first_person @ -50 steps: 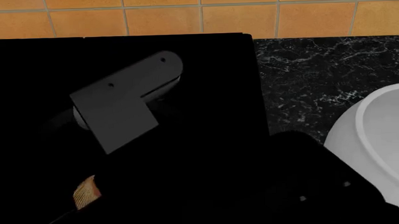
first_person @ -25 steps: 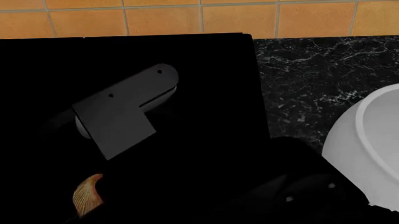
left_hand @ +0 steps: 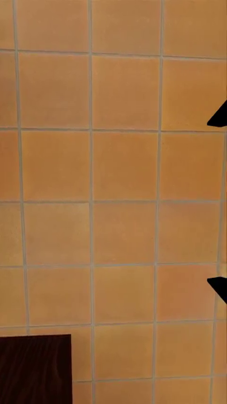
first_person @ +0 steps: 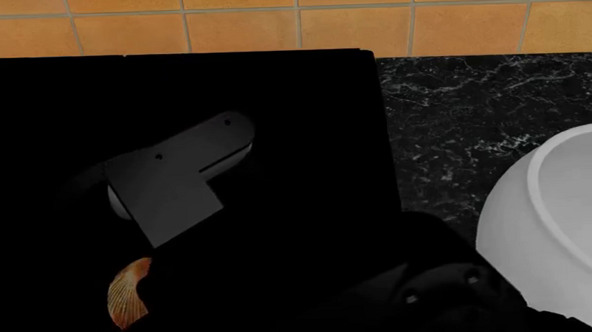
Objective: Pick the scallop from the pan and place it in the bowl.
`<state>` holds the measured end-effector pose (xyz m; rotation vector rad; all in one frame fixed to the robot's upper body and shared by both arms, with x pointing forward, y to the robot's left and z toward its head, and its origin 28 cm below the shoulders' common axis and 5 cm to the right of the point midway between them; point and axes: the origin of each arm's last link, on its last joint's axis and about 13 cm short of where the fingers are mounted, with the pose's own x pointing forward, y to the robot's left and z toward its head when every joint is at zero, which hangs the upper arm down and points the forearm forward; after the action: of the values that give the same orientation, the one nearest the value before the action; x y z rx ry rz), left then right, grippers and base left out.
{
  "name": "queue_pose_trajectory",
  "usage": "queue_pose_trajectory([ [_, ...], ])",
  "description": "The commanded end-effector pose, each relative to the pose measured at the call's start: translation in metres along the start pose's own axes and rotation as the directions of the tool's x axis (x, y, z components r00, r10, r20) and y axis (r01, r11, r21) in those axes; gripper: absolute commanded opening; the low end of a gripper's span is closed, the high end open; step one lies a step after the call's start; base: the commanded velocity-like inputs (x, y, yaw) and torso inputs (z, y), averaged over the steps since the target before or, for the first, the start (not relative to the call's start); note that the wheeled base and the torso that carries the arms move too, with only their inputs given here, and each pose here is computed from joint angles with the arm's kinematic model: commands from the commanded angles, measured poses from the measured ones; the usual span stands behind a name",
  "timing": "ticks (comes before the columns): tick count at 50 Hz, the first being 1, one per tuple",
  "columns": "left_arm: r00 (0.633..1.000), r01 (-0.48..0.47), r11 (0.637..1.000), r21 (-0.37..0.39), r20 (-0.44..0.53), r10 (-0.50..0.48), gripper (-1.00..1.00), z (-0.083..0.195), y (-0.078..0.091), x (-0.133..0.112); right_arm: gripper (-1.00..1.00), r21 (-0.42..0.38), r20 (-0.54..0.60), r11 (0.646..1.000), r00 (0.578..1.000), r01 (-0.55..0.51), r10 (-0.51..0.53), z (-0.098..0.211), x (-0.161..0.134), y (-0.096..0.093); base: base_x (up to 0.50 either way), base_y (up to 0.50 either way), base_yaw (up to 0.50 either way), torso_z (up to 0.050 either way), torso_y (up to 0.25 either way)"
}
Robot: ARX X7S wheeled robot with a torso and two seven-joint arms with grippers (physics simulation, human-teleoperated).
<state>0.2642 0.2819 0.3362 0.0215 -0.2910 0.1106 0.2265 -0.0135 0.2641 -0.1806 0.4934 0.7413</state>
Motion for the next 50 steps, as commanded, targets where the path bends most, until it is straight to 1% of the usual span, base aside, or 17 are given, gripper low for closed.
queue_pose_trajectory([
  [1, 1.000, -0.002, 1.000, 0.000, -0.003, 0.002, 1.00, -0.002, 0.001, 0.001, 1.00, 0.003, -0.013, 1.000, 1.000, -0.007, 0.007, -0.002, 0.004, 0.000, 0.00, 0.00, 0.00, 0.000, 0.000],
  [20, 1.000, 0.000, 1.000, 0.002, 0.001, 0.000, 1.00, -0.002, 0.001, -0.001, 1.00, 0.001, -0.035, 1.000, 0.999, -0.010, 0.010, -0.006, 0.008, 0.001, 0.00, 0.00, 0.00, 0.000, 0.000],
  [34, 1.000, -0.008, 1.000, 0.001, -0.005, 0.008, 1.00, -0.005, 0.003, 0.000, 1.00, 0.008, -0.037, 1.000, 0.999, -0.005, 0.005, -0.004, 0.016, -0.004, 0.00, 0.00, 0.00, 0.000, 0.000],
  [50, 1.000, -0.017, 1.000, -0.004, -0.016, 0.017, 1.00, -0.011, 0.005, 0.003, 1.00, 0.020, -0.054, 1.000, 0.998, -0.024, 0.026, -0.003, 0.025, -0.006, 0.00, 0.00, 0.00, 0.000, 0.000],
])
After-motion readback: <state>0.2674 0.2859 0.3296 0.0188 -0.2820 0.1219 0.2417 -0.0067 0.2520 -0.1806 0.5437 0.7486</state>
